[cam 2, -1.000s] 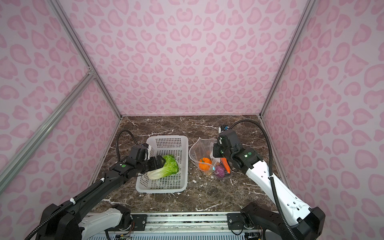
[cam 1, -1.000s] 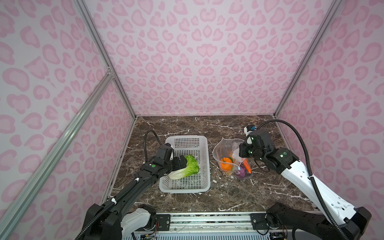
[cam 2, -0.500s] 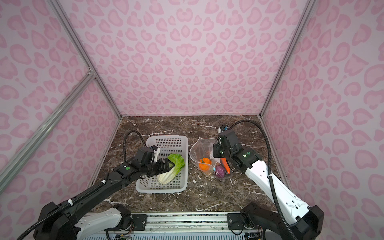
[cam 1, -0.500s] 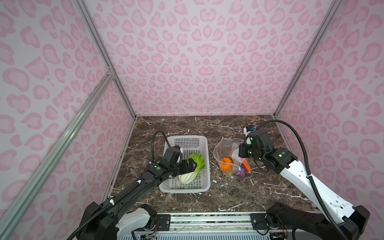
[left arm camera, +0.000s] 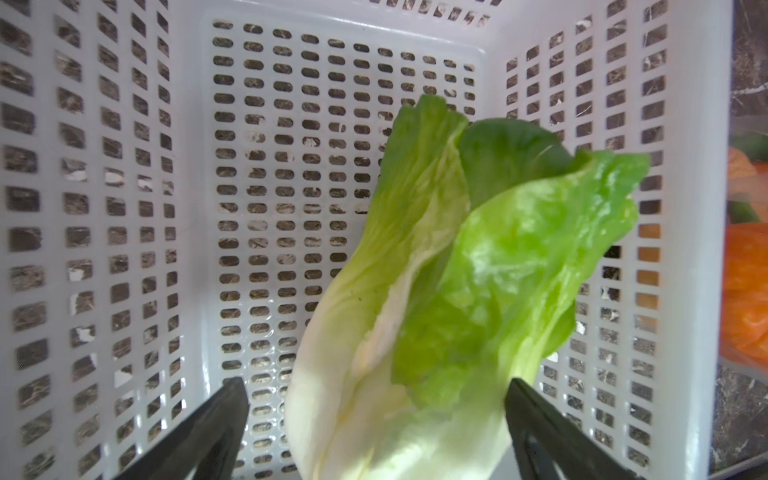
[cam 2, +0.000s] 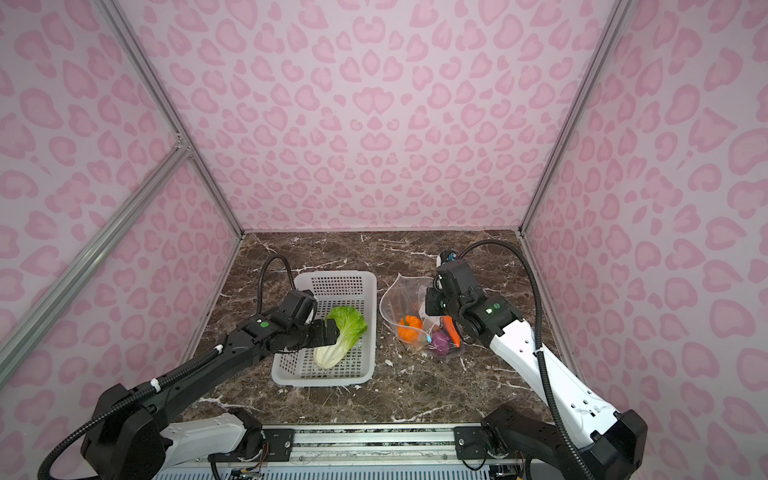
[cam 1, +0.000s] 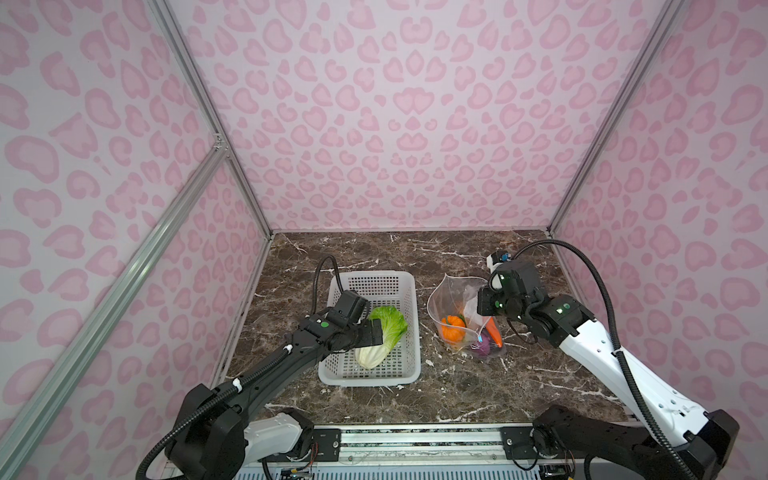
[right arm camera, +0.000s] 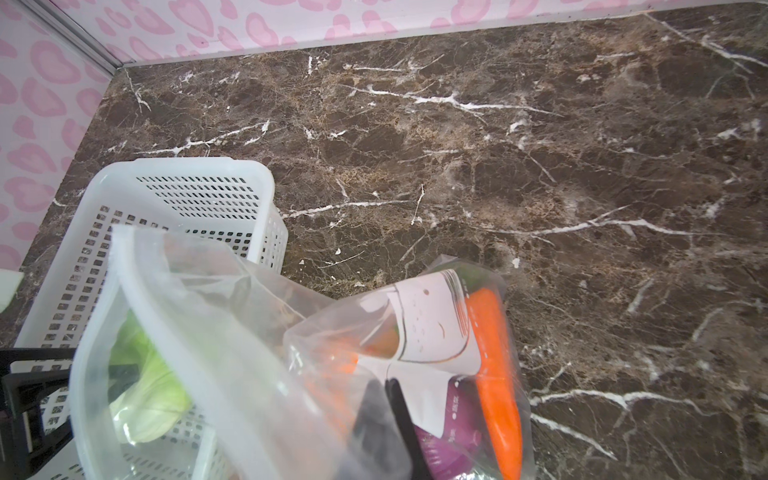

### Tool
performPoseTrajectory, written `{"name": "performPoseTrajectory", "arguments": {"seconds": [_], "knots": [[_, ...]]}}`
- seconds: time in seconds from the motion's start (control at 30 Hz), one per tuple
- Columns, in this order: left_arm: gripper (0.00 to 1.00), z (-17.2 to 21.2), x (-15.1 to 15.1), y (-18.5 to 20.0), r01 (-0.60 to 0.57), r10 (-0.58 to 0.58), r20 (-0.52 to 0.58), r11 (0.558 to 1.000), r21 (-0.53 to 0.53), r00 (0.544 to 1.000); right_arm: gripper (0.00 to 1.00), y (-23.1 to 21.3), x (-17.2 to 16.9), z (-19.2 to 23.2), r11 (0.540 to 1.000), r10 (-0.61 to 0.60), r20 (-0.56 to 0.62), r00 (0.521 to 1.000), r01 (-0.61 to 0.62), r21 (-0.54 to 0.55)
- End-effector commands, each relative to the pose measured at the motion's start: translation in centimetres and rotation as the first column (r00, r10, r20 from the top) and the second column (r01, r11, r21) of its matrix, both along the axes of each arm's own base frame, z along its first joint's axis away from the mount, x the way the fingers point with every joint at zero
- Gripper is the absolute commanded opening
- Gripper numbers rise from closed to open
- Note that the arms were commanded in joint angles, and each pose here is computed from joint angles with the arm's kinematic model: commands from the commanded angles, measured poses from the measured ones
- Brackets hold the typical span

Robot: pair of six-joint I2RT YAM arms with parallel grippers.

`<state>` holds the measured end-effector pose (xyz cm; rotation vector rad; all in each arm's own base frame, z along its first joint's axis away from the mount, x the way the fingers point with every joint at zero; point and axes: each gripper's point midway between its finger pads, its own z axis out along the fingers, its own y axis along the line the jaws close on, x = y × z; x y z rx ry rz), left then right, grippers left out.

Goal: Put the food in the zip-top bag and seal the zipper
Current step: 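Lower the left gripper and close it on the green lettuce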

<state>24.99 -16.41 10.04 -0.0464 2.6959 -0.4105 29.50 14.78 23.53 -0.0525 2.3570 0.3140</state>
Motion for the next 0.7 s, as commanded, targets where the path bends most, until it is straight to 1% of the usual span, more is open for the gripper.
{"name": "performPoseTrajectory", "arguments": {"seconds": [0.0,0.13,0.27,0.43,0.67], "knots": [[0.98,0.3,-0.1,-1.3,0.071,-0.071,0.01,0.997,-0.028,0.997,0.06,0.0,0.2,0.1,1.0,-0.002,0.009,1.0,0.002,-0.007],[0.98,0.0,-0.1,-2.0,0.113,-0.113,0.003,0.993,-0.038,0.994,0.09,0.1,0.3,0.0,1.0,-0.002,0.007,1.0,0.002,-0.004],[0.98,-0.5,-0.2,-3.2,0.151,-0.153,-0.018,0.985,-0.081,0.988,0.1,0.1,0.3,-0.2,1.0,0.0,0.001,1.0,0.0,-0.007],[0.98,-1.3,0.0,-3.8,0.173,-0.176,-0.032,0.981,-0.089,0.984,0.12,-0.1,0.1,-0.3,1.0,-0.003,0.001,1.0,0.003,-0.009],[0.98,-2.1,0.0,-5.2,0.189,-0.2,-0.067,0.971,-0.146,0.978,0.14,-0.3,-0.1,-0.3,1.0,-0.01,0.005,1.0,0.01,-0.011]]}}
